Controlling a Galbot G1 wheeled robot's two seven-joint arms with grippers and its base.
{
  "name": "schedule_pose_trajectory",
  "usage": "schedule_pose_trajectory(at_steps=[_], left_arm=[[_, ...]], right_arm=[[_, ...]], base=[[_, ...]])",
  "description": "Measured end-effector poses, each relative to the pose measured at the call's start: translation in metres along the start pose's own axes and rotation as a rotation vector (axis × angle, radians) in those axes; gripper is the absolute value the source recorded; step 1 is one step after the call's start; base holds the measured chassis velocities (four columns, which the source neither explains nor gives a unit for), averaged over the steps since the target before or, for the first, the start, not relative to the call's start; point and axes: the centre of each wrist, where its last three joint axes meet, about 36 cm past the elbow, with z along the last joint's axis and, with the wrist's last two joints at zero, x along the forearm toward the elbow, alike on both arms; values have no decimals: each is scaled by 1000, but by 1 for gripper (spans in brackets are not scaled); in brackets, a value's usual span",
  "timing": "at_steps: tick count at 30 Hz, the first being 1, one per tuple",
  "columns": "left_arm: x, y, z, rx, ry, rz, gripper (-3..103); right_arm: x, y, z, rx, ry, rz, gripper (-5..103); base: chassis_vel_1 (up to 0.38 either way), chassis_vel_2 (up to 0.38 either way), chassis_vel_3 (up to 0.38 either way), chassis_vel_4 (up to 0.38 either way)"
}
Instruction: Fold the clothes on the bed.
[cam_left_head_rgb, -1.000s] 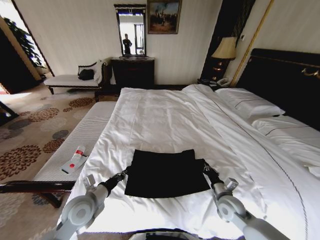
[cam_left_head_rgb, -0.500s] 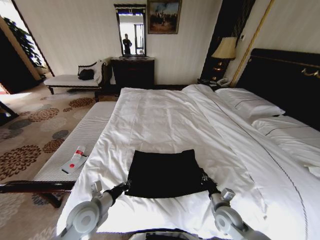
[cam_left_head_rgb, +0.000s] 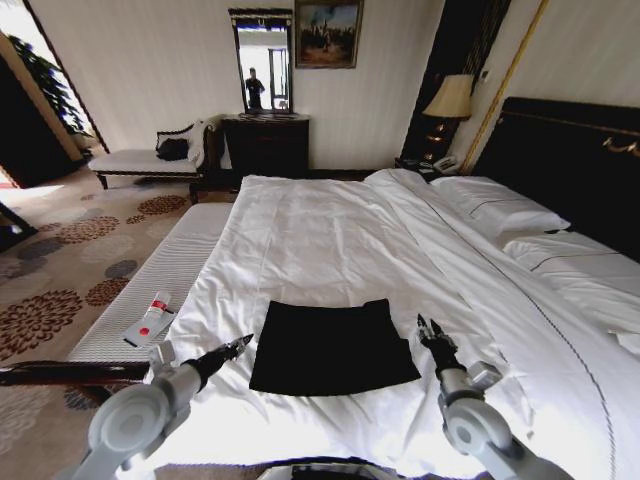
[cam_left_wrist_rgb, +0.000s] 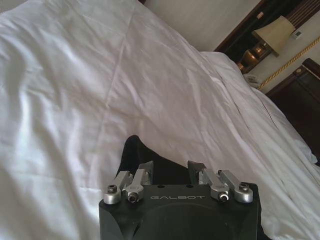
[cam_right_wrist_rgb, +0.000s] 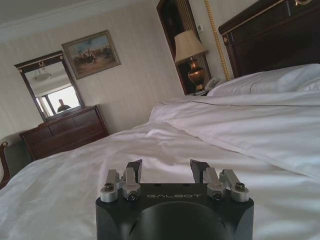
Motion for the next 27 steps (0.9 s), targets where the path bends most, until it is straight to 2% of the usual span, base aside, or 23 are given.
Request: schedule_pose_trajectory(at_steps=[1, 2, 3, 6, 7, 8, 9, 10, 11, 12, 13, 15, 17, 23, 27], left_arm=[[-13, 6, -2, 3, 8, 1, 48], [-13, 6, -2, 3, 8, 1, 48], [-32, 12, -5, 7, 11, -4, 48], [-96, 24, -20, 34, -33, 11, 64], [-96, 24, -20, 34, -33, 11, 64], [-119, 26, -15, 36, -27, 26, 70], [-136, 30, -11, 27, -27, 28, 70], [-153, 35, -9, 11, -30, 25, 76], [-168, 39, -7, -5, -26, 21, 81], [-168, 39, -7, -5, -26, 21, 81], [-180, 42, -7, -11, -20, 16, 86], [-199, 46, -8, -16, -11, 7, 96], [-211, 49, -6, -16, -5, 2, 98], [-222, 55, 2, -16, 11, -8, 100], [-224, 59, 13, -45, 27, -9, 100]], right_arm=[[-7, 1, -6, -9, -10, 5, 59], [-7, 1, -6, -9, -10, 5, 59], [-15, 1, -9, -16, -15, 16, 65], [-36, -4, -5, -24, -12, 55, 76], [-36, -4, -5, -24, -12, 55, 76], [-42, -4, -1, -28, -6, 68, 81], [-46, -5, 3, -32, 0, 81, 86], [-50, -6, 6, -36, 7, 90, 91], [-53, -6, 10, -40, 13, 100, 91], [-53, -6, 10, -40, 13, 100, 91], [-55, -7, 13, -43, 18, 108, 96], [-58, -10, 19, -45, 28, 124, 100], [-59, -14, 24, -42, 36, 138, 100], [-62, -18, 30, -37, 47, 153, 100], [-67, -18, 32, -35, 47, 156, 100]], base=[[0, 0, 0, 0], [0, 0, 0, 0], [0, 0, 0, 0], [0, 0, 0, 0], [0, 0, 0, 0], [0, 0, 0, 0], [0, 0, 0, 0], [0, 0, 0, 0], [0, 0, 0, 0], [0, 0, 0, 0], [0, 0, 0, 0], [0, 0, 0, 0], [0, 0, 0, 0], [0, 0, 0, 0], [0, 0, 0, 0]])
